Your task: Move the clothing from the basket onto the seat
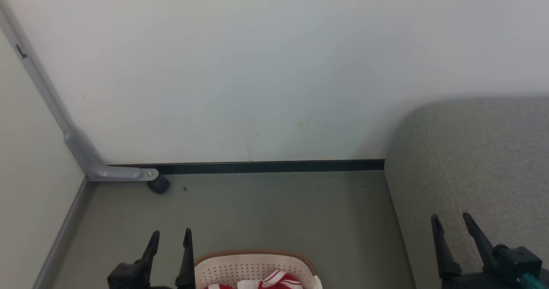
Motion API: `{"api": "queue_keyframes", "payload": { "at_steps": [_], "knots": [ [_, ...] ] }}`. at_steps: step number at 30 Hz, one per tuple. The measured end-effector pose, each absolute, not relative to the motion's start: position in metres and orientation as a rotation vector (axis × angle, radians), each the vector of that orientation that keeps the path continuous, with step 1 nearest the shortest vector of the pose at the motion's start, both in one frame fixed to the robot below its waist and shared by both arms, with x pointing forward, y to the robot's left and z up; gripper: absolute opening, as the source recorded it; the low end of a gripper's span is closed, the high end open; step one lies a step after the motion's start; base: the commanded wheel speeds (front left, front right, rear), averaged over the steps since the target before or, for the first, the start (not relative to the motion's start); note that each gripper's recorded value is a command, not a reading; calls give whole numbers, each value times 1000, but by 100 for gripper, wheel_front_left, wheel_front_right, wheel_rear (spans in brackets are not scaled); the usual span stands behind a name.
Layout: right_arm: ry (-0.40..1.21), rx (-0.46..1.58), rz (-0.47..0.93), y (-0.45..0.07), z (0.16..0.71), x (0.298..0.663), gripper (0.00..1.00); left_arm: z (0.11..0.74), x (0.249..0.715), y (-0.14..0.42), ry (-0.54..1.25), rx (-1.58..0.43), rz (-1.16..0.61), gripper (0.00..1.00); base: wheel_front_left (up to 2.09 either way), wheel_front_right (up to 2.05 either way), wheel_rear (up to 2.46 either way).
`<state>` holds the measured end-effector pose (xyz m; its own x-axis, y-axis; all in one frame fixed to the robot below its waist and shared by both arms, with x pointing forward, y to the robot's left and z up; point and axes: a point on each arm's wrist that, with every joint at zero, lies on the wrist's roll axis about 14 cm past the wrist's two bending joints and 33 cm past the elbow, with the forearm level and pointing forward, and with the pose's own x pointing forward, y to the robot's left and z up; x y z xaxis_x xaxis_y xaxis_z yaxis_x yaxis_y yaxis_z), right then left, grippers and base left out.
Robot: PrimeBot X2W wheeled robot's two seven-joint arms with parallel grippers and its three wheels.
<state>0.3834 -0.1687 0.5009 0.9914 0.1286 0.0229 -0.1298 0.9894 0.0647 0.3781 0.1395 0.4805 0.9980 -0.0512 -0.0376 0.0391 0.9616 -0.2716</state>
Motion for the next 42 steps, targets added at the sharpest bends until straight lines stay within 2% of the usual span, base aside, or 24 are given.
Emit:
{"api": "queue_keyframes", "payload": {
  "at_steps": [26, 42],
  "knots": [
    [-39, 82, 99, -175, 506, 390, 100, 451, 376, 136, 137, -271, -34, 100, 0, 0, 0],
    [-98, 68, 130, -172, 518, 435, 100, 389, 402, 100, 338, -238, -120, 100, 0, 0, 0]
  ]
}}
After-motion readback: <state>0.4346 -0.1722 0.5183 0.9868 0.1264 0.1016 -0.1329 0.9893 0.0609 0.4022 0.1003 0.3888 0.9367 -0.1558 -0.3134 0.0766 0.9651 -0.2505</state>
